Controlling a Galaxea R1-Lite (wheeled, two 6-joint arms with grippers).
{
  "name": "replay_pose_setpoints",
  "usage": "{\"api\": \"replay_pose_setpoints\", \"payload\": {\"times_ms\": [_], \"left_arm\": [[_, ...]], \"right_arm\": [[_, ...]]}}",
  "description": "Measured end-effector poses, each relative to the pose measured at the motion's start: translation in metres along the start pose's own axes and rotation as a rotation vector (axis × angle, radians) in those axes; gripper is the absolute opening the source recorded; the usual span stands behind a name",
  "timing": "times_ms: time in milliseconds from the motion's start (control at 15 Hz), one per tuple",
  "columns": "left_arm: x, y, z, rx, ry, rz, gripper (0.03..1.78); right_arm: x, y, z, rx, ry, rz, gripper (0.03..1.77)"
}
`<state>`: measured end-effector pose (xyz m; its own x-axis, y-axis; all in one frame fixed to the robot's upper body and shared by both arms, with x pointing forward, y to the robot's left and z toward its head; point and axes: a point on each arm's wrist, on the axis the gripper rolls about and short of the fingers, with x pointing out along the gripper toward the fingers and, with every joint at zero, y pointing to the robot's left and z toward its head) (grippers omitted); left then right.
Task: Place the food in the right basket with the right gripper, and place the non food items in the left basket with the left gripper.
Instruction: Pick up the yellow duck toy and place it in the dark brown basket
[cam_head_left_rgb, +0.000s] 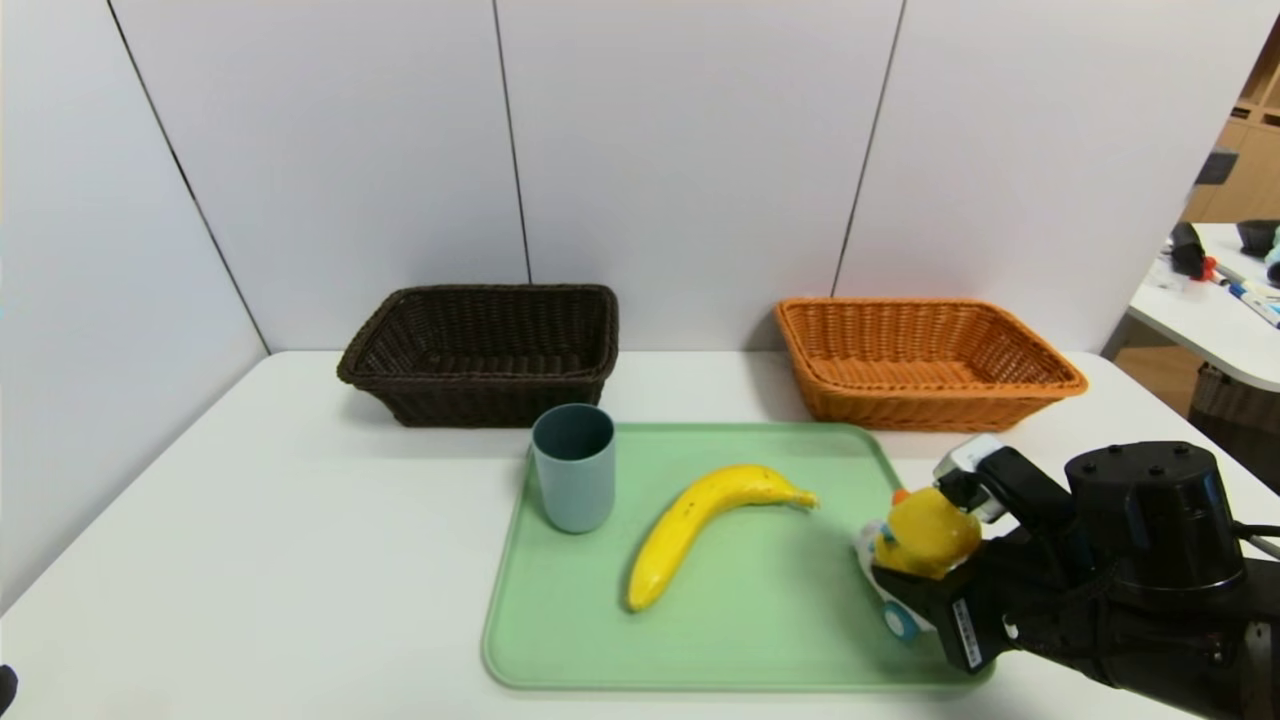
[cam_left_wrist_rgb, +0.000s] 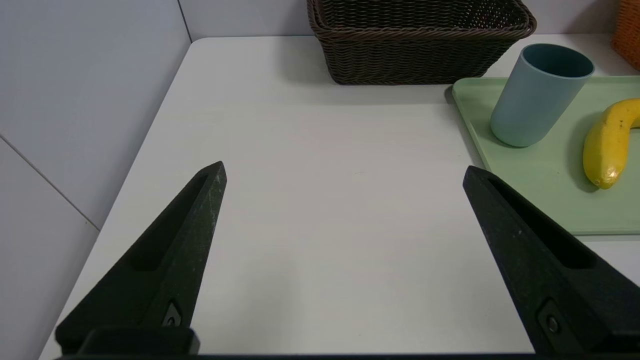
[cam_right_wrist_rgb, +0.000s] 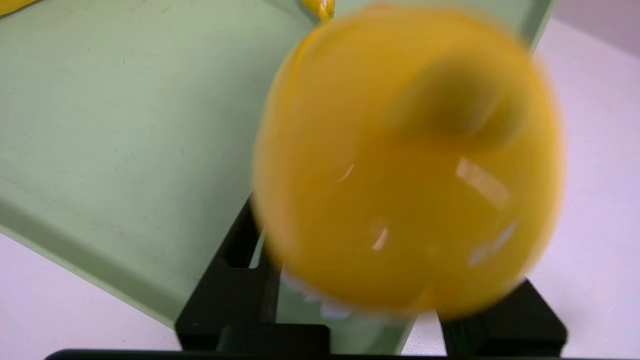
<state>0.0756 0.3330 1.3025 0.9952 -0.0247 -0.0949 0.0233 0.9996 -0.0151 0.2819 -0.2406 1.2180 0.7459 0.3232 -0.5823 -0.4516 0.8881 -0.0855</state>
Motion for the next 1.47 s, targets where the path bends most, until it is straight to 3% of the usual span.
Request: {"api": "replay_pose_setpoints", "payload": {"times_ms": [67,467,733,1067,1467], "left_arm": [[0.0,0.0,0.0,0.0,0.0,0.0,1.69],[0.0,0.0,-0.001,-0.001,0.003,-0.005,1.69],[0.001,0.0,-0.004,-0.001,0.011,-0.008,1.69],[0.002,0.0,-0.006,0.009,0.017,-0.02,1.69],[0.002,0.0,-0.009,0.011,0.023,-0.021,1.69]], "right_arm": [[0.0,0.0,0.0,-0.001,-0.002,0.002,0.73],[-0.001,0.001,0.003,-0.004,-0.026,0.002,0.73],[-0.002,0.001,0.015,0.001,-0.142,-0.006,0.73],[-0.003,0.001,0.012,-0.004,-0.143,-0.01,0.73],[-0.008,0.009,0.047,-0.005,-0.336,-0.009,0.73]]}}
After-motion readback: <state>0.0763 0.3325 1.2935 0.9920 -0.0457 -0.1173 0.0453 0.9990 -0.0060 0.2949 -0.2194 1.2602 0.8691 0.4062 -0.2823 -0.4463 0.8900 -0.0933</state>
